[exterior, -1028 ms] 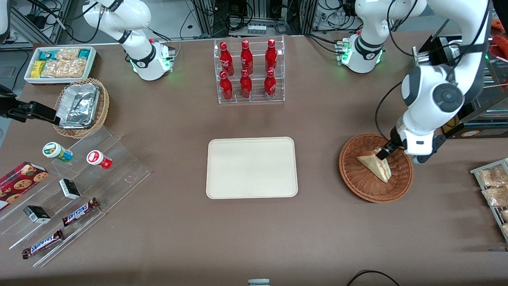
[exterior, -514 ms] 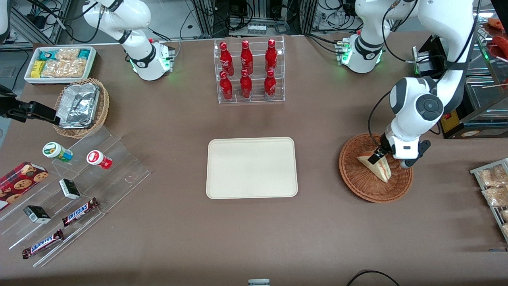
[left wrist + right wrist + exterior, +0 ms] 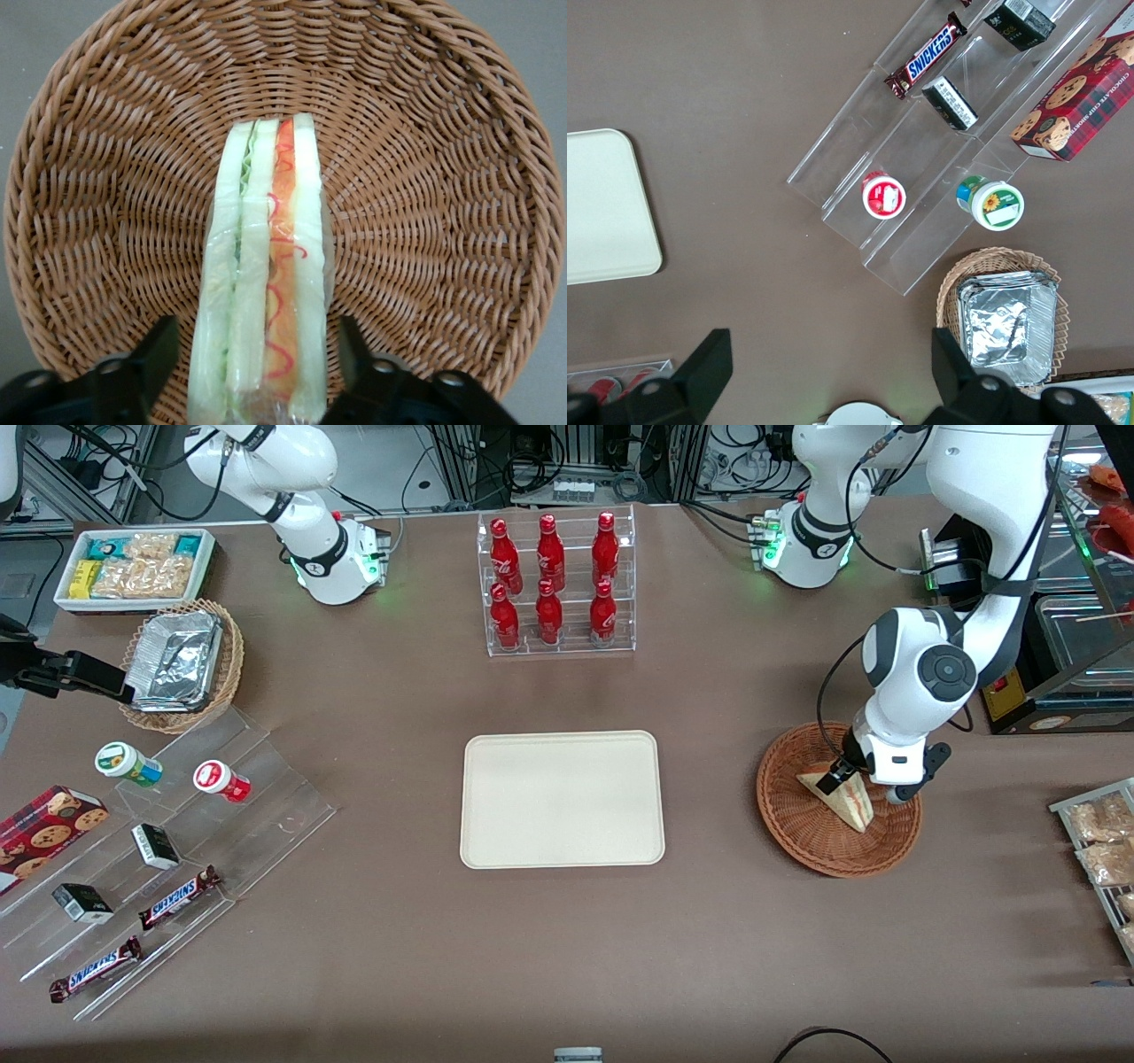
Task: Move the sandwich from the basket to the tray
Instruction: 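Lower the left gripper around the wrapped sandwich and close it, then lift the sandwich out of the basket and carry it over the cream tray, then lower the sandwich onto the tray and open the left gripper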
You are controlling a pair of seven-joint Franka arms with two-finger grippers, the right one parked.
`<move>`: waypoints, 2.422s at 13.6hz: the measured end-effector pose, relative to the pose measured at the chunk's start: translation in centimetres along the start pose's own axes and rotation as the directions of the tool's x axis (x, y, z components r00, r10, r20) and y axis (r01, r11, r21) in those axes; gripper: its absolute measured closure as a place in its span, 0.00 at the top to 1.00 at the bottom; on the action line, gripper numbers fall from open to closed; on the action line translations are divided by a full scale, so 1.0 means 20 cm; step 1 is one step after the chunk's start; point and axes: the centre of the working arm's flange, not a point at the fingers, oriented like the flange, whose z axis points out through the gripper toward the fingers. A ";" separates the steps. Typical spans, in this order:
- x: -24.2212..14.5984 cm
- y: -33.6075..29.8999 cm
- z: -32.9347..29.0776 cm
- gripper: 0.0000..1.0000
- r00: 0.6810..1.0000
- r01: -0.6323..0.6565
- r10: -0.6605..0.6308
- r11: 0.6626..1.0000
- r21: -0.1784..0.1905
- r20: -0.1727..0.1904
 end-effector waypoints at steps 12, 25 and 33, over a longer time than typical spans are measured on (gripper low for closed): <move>-0.01 0.17 -0.46 0.38 0.999 -0.047 0.047 0.998 0.034 0.017; -1.19 1.30 -0.77 0.38 0.908 -0.419 0.419 0.908 0.002 0.011; -1.64 1.69 -0.11 0.38 0.864 -0.503 0.501 0.863 -0.047 -0.057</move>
